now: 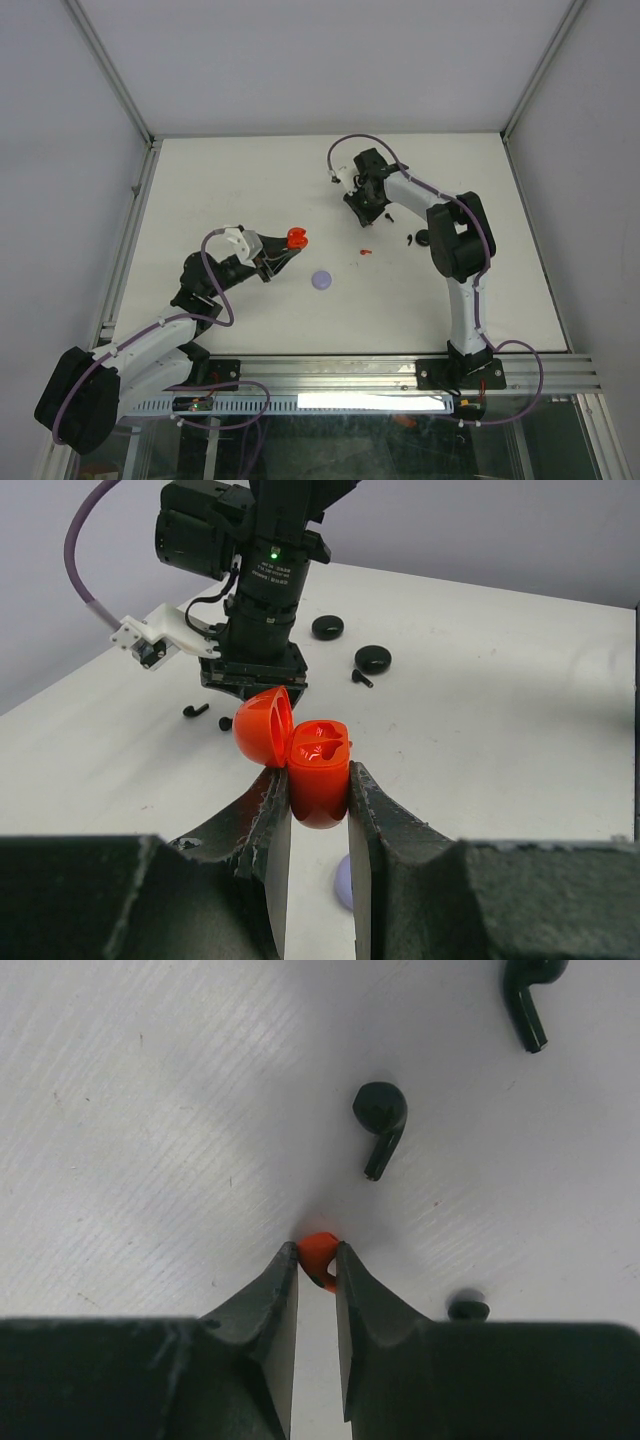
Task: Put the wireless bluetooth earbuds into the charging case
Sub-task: Pick up the earbud from the center of the board, then place the earbud in the charging case.
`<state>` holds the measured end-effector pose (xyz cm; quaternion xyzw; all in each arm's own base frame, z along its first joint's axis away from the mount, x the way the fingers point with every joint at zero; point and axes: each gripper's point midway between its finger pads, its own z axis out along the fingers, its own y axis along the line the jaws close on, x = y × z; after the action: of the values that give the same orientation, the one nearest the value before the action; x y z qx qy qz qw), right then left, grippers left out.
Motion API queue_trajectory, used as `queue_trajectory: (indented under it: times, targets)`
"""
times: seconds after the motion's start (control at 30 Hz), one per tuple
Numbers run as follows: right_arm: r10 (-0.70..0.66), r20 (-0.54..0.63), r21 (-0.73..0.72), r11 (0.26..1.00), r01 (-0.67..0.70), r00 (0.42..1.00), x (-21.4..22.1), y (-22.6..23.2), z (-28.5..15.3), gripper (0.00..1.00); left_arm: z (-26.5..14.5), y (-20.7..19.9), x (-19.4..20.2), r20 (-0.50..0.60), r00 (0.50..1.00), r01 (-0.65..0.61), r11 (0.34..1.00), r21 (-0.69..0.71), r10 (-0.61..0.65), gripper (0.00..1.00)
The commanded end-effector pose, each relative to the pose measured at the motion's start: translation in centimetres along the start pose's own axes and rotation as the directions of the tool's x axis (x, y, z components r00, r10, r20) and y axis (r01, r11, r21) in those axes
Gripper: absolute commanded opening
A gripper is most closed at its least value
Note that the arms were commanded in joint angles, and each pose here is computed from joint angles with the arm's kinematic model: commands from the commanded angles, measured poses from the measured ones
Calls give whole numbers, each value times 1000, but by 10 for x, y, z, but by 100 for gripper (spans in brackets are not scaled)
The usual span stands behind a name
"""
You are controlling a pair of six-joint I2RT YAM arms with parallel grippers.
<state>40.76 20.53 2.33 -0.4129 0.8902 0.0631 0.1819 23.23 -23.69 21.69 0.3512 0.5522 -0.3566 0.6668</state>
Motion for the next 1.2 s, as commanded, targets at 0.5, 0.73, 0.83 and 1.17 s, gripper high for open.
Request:
queue_trajectory:
  times: [0.5,0.73,0.83,1.17]
  targets:
    - [307,443,-116,951,-285,843,-75,44,-123,14,-3,4,-44,205,977,-48,997,-62,60,0]
    - [364,647,-221,930,-293,670,-105,70,-194,14,-1,10,-61,278,954,-94,992,-90,116,1]
    - [399,709,-291,916,-275,582,-116,86,-225,13,3,14,-68,296,944,-121,988,-99,145,2]
    - [413,828,-412,907,-87,379,-134,145,-300,13,11,18,-87,354,908,-193,974,-118,223,4]
